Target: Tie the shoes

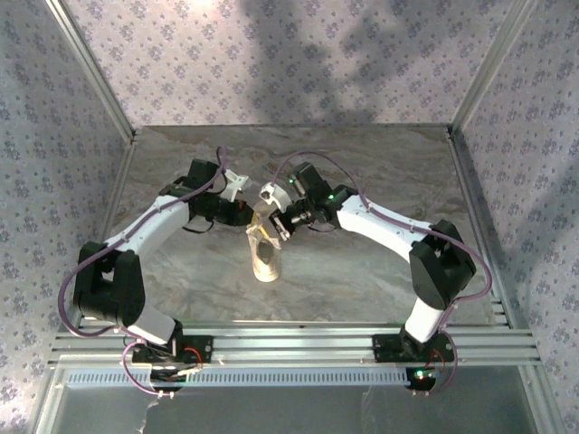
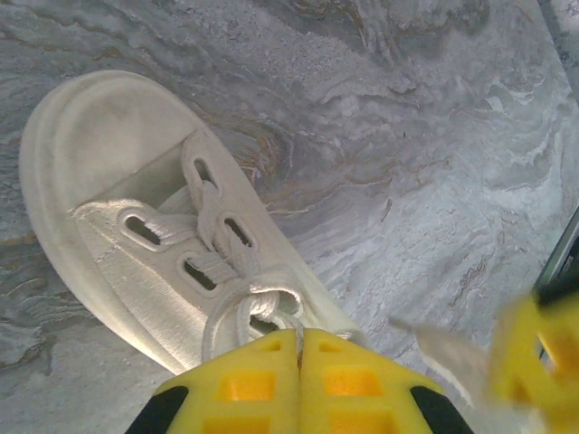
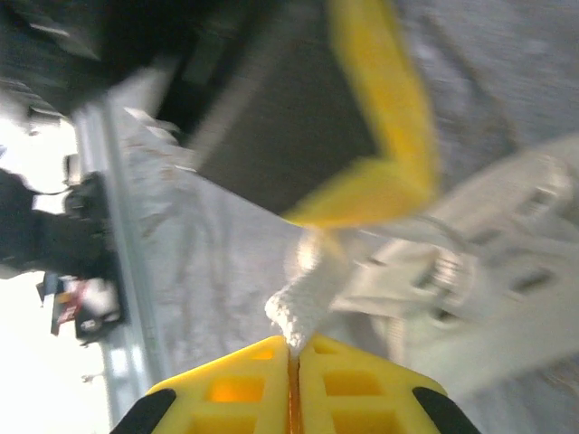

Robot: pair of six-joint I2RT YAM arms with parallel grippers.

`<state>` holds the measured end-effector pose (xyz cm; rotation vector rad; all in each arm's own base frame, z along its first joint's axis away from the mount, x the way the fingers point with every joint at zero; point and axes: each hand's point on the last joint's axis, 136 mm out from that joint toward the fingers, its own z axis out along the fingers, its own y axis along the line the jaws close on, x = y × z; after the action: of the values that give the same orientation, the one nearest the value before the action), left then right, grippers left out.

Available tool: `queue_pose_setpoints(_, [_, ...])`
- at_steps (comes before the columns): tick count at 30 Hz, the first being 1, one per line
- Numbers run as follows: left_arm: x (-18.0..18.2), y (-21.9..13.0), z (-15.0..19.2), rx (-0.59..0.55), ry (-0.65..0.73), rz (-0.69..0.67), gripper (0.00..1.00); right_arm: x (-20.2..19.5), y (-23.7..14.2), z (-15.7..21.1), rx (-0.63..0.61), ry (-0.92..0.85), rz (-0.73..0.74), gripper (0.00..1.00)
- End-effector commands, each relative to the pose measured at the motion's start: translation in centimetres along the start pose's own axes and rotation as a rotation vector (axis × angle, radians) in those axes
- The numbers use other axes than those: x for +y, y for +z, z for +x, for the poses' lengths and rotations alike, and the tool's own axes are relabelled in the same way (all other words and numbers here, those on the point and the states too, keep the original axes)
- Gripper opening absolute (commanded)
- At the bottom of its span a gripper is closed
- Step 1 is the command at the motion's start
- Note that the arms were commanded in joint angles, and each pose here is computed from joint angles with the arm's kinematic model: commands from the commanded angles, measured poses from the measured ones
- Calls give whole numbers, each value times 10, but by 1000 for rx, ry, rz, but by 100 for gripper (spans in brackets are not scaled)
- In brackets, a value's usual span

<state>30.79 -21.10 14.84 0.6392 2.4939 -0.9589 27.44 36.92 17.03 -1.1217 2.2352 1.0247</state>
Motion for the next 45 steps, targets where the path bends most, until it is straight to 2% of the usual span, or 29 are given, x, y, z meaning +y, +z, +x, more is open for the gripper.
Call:
queue_pose_setpoints(1, [-6, -3, 4, 38, 26, 36, 0, -36, -10, 14, 67, 54, 180, 9])
queue_pose_setpoints(5, [-6, 0, 4, 40, 24, 50, 0, -52, -4, 32, 177, 74, 227, 11])
queue_pose_setpoints(10, [-10, 0, 4, 43, 55, 55, 0, -33, 13, 41, 204, 35, 90, 15])
queue_pose_setpoints(14, [-14, 1, 2, 43, 76, 62, 0, -38, 22, 51, 237, 32, 107, 19])
queue_pose_setpoints(16, [-16, 3, 1, 48, 83, 62, 0, -44, 22, 53, 239, 32, 130, 28])
queue_pose_setpoints(17, [-15, 4, 1, 51, 85, 61, 0, -45, 22, 53, 231, 29, 134, 36])
queue_pose_setpoints(19, [-16, 6, -1, 54, 88, 60, 0, -44, 20, 48, 201, 17, 137, 44])
queue_pose_setpoints(27, [-17, 15, -11, 61, 57, 72, 1, -27, 10, 16, -3, -6, 53, 52])
queue_pose_setpoints(34, [-14, 21, -15, 89, -25, 78, 2, -24, 5, 12, -147, 13, 43, 59])
queue_pose_setpoints(45, [-17, 25, -22, 88, -70, 111, 3, -22, 28, -1, -208, 69, -12, 65])
